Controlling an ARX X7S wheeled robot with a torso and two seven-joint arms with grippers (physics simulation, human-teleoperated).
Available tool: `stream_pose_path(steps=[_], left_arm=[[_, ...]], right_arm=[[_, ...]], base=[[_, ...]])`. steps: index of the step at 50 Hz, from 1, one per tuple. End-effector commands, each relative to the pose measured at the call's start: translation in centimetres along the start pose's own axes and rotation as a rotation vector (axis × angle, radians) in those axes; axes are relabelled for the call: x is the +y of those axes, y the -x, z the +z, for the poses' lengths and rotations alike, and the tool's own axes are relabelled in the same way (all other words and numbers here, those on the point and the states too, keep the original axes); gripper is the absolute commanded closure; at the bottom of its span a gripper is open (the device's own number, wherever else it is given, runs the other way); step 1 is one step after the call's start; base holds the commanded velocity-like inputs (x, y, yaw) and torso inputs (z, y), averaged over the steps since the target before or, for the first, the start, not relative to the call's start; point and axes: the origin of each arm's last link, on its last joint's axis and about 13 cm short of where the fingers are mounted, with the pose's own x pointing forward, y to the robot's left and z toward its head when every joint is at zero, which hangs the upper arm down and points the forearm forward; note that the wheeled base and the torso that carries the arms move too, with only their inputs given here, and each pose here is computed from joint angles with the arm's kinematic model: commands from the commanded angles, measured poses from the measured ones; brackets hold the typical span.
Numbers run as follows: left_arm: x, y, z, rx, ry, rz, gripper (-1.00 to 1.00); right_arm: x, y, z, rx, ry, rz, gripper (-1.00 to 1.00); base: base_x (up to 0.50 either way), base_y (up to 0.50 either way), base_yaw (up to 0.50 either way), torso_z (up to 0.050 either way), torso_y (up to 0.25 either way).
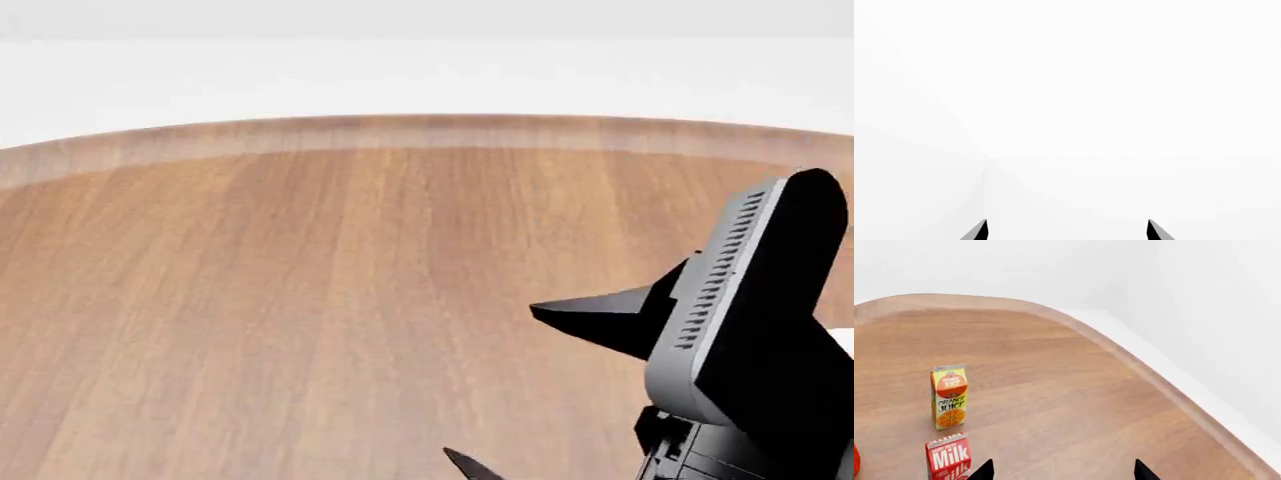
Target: Pick the milk and place it in the basket.
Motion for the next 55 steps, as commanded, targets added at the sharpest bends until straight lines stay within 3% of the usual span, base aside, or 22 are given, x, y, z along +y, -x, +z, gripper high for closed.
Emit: stream_pose_path(steps=[1,20,36,55], left_arm=[[-0.1,0.0,-0.1,0.003,0.000,-0.003,-1.00],[-0.1,0.1,-0.1,0.005,0.002,-0.003,-1.00],[-0.1,0.1,-0.2,0.007,0.000,-0.003,-1.00],[0.1,0.1,-0.2,0.009,-0.003,0.002,-1.00]], right_arm=[[0.6,-1.5,-2.3,0.086,-0.042,0.155,-1.00],[2.1,-2.7,-2.8,0.045,-0.079,0.318,-1.00],[2.1,-5.1,-4.4,0.074,-0.128,0.309,-1.00],[2.3,-8.5,-5.7,0.081,-0.124,0.347,-1.00]], base=[[0.00,0.00,0.00,0.000,0.000],[0.00,0.00,0.00,0.000,0.000],[0.00,0.00,0.00,0.000,0.000],[0.00,0.00,0.00,0.000,0.000]])
